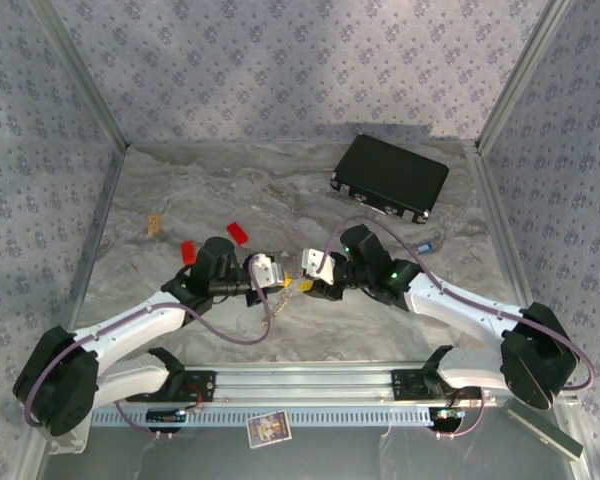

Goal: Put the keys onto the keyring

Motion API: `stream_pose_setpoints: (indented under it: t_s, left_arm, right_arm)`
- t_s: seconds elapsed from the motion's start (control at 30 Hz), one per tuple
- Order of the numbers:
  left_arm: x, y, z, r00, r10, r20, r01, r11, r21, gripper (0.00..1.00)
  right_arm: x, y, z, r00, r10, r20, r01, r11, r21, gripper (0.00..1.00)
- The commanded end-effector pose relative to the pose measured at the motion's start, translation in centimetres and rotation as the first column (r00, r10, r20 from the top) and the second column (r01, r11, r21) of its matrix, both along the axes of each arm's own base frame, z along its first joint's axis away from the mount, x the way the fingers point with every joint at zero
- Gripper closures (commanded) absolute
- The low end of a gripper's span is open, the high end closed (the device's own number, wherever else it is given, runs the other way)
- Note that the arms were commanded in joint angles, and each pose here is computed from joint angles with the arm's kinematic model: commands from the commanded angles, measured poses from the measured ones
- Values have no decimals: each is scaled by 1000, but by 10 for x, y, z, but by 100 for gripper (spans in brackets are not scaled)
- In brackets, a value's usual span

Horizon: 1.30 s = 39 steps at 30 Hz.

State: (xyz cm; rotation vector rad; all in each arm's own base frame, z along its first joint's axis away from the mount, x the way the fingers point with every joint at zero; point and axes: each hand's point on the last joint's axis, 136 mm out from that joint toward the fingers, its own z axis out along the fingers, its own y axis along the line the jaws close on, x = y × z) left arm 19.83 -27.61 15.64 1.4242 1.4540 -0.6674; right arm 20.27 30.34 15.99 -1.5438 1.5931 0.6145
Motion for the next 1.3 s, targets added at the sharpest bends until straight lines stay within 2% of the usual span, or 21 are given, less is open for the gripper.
stream_pose_setpoints:
  t_s: [0.0,0.37,0.63,0.83,0.97,1.17,1.27]
  left_arm:
    - [-2,-2,7,999,-15,51,16,1000,-12,100]
    - [-4,-2,10,998,-19,56,20,1000,-17,100]
    - [-4,-3,11,998,-23,54,24,1000,-20,100]
    - [-6,-3,11,998,-28,50,29,999,-20,100]
    - [-7,-3,10,998,-32,44,33,999,-21,100]
    - [-7,-3,10,998,-32,45,33,999,-21,100]
    - [-6,-4,11,998,-32,45,33,999,-22,100]
  right_arm:
    - [-3,-7,-4,999,-34,-2,34,999,-39,67]
    - [0,12,13,999,-4,47,3,999,33,75]
    - [-2,19,14,998,16,54,-18,999,34,81]
    - [-1,22,12,998,20,53,-21,1000,21,92]
    - [-1,24,11,999,20,49,-21,1000,19,88]
    - [-1,26,13,998,23,52,-25,999,24,88]
    - [-1,26,14,998,27,52,-28,999,27,97]
